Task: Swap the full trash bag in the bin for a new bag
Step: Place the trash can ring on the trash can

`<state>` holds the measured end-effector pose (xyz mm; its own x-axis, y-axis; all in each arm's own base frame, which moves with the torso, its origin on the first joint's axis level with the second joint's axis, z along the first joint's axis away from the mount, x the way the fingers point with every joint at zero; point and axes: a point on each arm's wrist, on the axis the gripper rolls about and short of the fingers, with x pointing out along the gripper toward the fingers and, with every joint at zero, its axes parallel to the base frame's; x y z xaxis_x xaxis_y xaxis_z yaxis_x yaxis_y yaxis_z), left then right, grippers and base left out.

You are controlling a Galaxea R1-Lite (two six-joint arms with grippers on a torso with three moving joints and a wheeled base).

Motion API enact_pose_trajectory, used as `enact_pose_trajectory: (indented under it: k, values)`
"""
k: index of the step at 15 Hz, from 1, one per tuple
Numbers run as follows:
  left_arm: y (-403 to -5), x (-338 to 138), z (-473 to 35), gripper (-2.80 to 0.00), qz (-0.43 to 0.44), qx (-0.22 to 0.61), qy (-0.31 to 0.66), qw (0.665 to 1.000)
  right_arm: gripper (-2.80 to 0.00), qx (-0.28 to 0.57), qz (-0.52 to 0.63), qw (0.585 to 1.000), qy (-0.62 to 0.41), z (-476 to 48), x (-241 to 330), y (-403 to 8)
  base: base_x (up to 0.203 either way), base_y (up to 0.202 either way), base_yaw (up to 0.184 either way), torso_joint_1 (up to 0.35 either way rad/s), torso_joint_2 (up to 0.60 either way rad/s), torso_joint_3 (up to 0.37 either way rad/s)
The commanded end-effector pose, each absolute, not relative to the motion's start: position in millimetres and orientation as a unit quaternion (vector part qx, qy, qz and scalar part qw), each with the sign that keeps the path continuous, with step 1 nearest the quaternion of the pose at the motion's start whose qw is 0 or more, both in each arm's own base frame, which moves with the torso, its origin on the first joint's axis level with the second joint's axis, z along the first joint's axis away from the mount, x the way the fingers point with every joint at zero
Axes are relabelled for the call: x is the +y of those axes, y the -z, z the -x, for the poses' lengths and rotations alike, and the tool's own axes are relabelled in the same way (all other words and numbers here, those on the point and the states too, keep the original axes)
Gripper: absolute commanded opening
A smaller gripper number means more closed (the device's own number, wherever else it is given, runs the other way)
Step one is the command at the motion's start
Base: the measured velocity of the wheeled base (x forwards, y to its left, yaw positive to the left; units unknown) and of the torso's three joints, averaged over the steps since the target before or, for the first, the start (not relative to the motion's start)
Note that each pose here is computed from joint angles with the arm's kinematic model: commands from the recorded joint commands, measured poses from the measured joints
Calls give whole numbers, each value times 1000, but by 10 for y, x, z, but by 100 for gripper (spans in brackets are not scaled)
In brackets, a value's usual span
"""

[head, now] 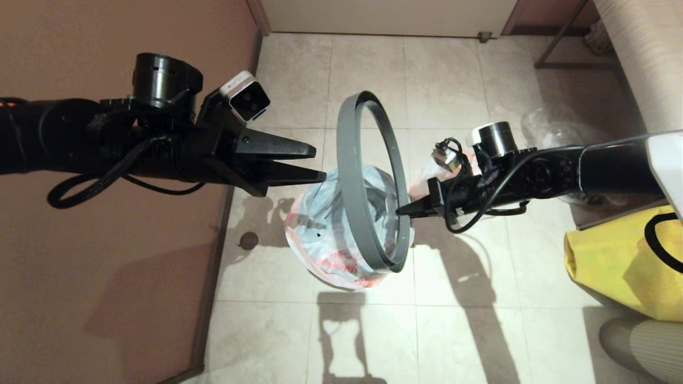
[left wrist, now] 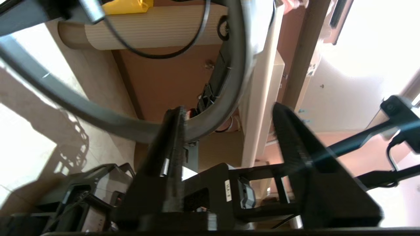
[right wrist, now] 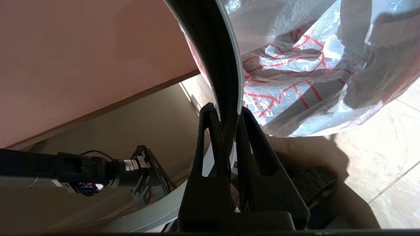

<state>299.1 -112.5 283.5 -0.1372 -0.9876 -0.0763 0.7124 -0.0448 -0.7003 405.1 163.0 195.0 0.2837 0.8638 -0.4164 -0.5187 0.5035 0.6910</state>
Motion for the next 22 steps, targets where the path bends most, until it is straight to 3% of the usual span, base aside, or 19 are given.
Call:
enact_pose_trajectory:
  k: [1, 9, 10, 22]
  values:
    - [-2856, -1118, -2939, 0, 221, 306, 692, 615, -280, 405, -218, 764, -452, -4084, 1706, -1869, 0, 0, 0, 0, 0, 0]
    - [-2822, -1148, -2970, 0, 216, 300, 697, 615, -280, 417, -202, 746, -478, -4086, 2094, -1722, 0, 0, 0, 0, 0, 0]
    - [-2818, -1148, -2971, -280, 216, 300, 697, 615, -280, 419, -199, 744, -481, -4073, 2140, -1708, 0, 0, 0, 0, 0, 0]
    - [-2809, -1174, -2971, -280, 215, 302, 698, 612, -280, 423, -195, 739, -486, -4045, 2231, -1674, 0, 0, 0, 0, 0, 0]
